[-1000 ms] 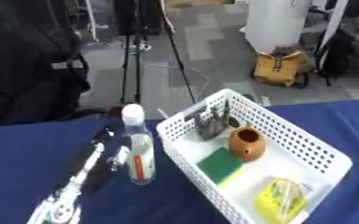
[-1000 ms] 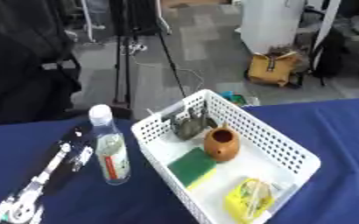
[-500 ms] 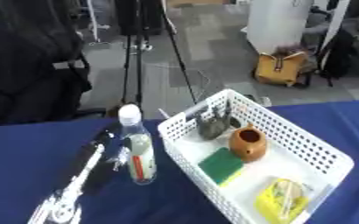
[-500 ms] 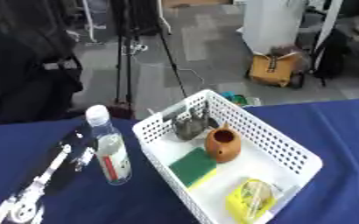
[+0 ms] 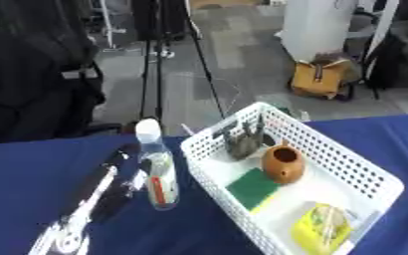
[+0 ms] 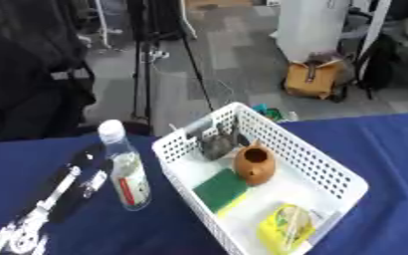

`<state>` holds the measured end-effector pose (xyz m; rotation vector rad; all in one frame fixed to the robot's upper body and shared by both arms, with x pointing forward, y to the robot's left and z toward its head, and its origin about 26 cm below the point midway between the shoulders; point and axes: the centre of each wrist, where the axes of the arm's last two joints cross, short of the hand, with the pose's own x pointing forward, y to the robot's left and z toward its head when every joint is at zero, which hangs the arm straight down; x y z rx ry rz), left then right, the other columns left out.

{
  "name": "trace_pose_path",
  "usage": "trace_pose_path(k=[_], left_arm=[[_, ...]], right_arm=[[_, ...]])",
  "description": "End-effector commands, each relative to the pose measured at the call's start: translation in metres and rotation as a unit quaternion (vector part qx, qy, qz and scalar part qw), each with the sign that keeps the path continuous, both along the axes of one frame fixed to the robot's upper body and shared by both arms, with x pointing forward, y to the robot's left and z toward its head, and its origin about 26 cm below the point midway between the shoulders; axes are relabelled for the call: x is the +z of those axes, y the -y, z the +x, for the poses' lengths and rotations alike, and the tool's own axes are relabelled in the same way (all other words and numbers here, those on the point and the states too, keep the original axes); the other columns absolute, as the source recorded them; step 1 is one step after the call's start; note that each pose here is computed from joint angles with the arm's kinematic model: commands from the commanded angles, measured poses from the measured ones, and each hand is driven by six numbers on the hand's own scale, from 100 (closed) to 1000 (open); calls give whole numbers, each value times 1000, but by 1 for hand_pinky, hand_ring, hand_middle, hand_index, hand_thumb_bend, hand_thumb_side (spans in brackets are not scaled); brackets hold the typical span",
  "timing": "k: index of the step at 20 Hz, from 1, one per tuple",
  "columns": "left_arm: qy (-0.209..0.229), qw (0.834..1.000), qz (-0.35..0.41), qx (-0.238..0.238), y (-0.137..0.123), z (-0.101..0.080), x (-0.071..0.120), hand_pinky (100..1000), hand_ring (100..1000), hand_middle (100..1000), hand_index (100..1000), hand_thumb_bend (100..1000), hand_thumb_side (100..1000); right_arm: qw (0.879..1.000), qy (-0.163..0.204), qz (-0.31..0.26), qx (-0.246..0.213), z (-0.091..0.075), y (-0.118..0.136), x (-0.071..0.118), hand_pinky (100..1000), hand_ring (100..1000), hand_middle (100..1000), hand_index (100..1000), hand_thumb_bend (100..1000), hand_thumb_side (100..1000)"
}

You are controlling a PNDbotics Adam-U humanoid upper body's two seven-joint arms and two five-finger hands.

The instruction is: Pick up objects on the table and place them in the box.

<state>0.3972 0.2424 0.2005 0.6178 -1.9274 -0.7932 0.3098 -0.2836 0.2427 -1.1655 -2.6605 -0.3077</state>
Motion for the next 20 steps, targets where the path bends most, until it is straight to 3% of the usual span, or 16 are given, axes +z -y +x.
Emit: trace_pose_path(k=[1,20], left_arm=[[12,1000,18,14,-9,0,13,1000,1000,1000,1000,328,1000],[-19,997,72,18,-6,7,39,1000,1000,1000,1000,314,1000]], right_arm=[[1000,10,-3,3,-2,0,5,642,526,599,701,100,833],[1000,3,1,10,-2,-1,2,639,522,597,696,100,846]])
